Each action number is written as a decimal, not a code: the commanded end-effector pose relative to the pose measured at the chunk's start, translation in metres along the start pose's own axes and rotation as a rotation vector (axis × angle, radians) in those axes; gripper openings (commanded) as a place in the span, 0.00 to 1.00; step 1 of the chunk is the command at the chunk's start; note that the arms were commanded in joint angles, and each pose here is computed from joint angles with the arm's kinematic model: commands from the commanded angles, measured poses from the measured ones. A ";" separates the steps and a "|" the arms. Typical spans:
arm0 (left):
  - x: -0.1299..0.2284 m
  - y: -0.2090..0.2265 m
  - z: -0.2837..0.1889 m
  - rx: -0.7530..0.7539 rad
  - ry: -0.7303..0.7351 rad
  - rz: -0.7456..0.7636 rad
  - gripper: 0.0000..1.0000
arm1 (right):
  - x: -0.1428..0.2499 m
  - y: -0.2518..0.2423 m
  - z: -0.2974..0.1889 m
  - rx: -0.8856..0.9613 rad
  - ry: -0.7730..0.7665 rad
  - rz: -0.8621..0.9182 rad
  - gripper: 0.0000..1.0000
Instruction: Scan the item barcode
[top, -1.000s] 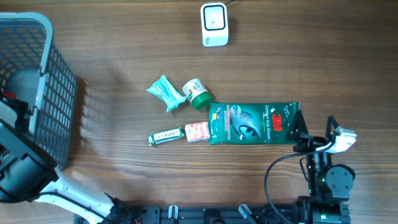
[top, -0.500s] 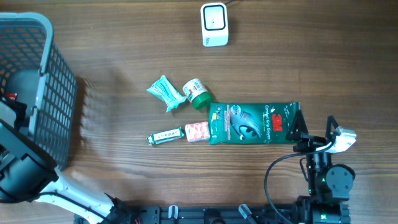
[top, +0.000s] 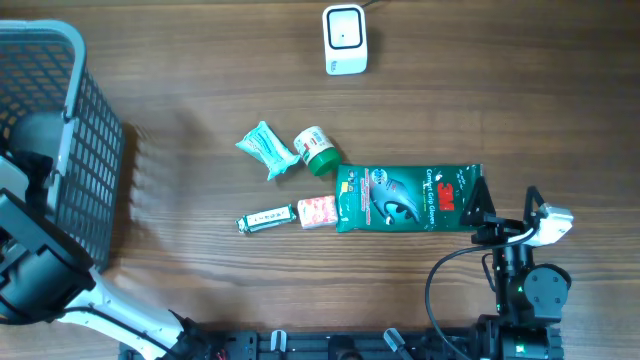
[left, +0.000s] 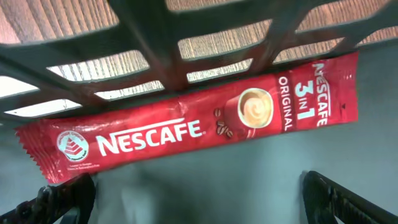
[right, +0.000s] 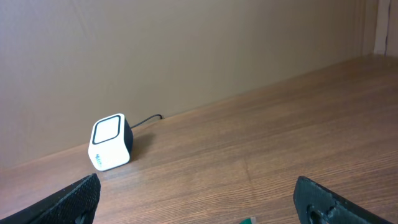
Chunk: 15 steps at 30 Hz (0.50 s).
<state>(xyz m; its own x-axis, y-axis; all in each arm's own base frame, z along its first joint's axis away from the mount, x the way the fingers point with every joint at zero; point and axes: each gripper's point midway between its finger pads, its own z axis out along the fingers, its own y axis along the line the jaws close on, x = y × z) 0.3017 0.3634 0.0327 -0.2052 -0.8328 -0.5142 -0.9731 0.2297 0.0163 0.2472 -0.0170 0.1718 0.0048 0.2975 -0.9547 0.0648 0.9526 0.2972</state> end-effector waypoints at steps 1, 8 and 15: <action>-0.012 -0.003 0.000 -0.020 -0.033 -0.037 1.00 | -0.002 0.000 0.000 0.001 -0.010 -0.011 1.00; -0.021 -0.005 -0.006 -0.020 -0.038 -0.039 1.00 | -0.002 0.000 0.000 0.001 -0.010 -0.011 1.00; -0.028 0.009 -0.004 -0.053 -0.048 -0.128 1.00 | -0.002 0.000 0.000 0.001 -0.010 -0.011 1.00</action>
<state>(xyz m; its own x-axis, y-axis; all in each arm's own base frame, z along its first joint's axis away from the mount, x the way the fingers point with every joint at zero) 0.3058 0.3757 0.0501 -0.1419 -0.8273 -0.5435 -0.9856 0.1690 0.0000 0.2472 -0.0170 0.1718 0.0048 0.2975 -0.9547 0.0648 0.9526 0.2972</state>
